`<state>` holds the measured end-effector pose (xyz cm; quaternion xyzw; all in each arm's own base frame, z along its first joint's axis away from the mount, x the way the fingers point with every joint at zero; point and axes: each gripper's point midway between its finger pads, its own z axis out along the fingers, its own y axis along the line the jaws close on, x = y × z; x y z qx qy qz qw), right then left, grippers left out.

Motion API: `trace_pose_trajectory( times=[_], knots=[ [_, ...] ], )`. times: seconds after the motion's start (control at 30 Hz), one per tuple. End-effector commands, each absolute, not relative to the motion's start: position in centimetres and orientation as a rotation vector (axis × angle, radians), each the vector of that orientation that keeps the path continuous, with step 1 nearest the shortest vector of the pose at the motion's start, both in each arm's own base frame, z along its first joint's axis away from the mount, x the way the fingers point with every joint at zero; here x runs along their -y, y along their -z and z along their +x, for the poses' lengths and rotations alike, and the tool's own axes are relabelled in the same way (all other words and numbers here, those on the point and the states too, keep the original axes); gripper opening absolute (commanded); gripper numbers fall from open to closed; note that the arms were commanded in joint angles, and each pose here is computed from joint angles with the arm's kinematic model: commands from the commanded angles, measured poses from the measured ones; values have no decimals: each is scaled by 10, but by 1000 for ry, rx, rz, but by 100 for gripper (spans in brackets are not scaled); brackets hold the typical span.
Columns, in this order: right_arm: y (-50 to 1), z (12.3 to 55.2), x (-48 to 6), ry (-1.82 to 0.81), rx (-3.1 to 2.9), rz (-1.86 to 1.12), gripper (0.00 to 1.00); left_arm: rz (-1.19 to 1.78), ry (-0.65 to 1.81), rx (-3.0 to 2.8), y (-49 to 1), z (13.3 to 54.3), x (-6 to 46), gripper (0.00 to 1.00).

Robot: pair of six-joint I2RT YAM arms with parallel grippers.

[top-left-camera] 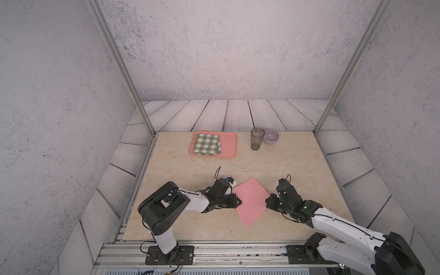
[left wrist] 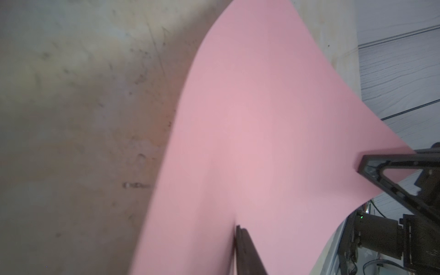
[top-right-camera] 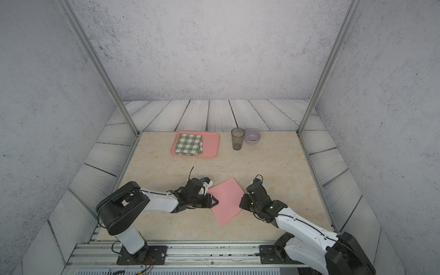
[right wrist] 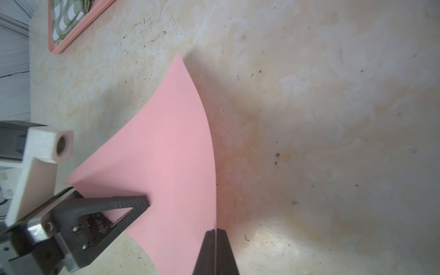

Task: Fold the square paper diagonally
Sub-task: Fold the paper at the center of the board.

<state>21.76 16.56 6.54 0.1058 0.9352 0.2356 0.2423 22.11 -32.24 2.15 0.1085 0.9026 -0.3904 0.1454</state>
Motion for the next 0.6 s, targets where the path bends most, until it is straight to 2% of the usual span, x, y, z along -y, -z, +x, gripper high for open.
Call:
trace_pose_trajectory(
  times=[0.0,0.2,0.23,0.27,0.4,0.57],
  knots=[
    [-69,215,-151,-528,-2566,257,0,315,1016,-2717,-4,204,302,30],
    [-68,213,-149,-486,-2595,222,0,330,1002,-2699,-19,206,300,64],
    [-68,213,-148,-476,-2598,219,0,328,999,-2692,-22,206,299,75],
    [-68,213,-147,-465,-2600,218,0,329,993,-2688,-25,206,298,78],
    [-71,215,-142,-408,-2606,202,0,328,930,-2663,-43,209,288,84],
    [-82,217,-139,-342,-2622,155,0,319,865,-2658,-52,210,273,81]
  ],
)
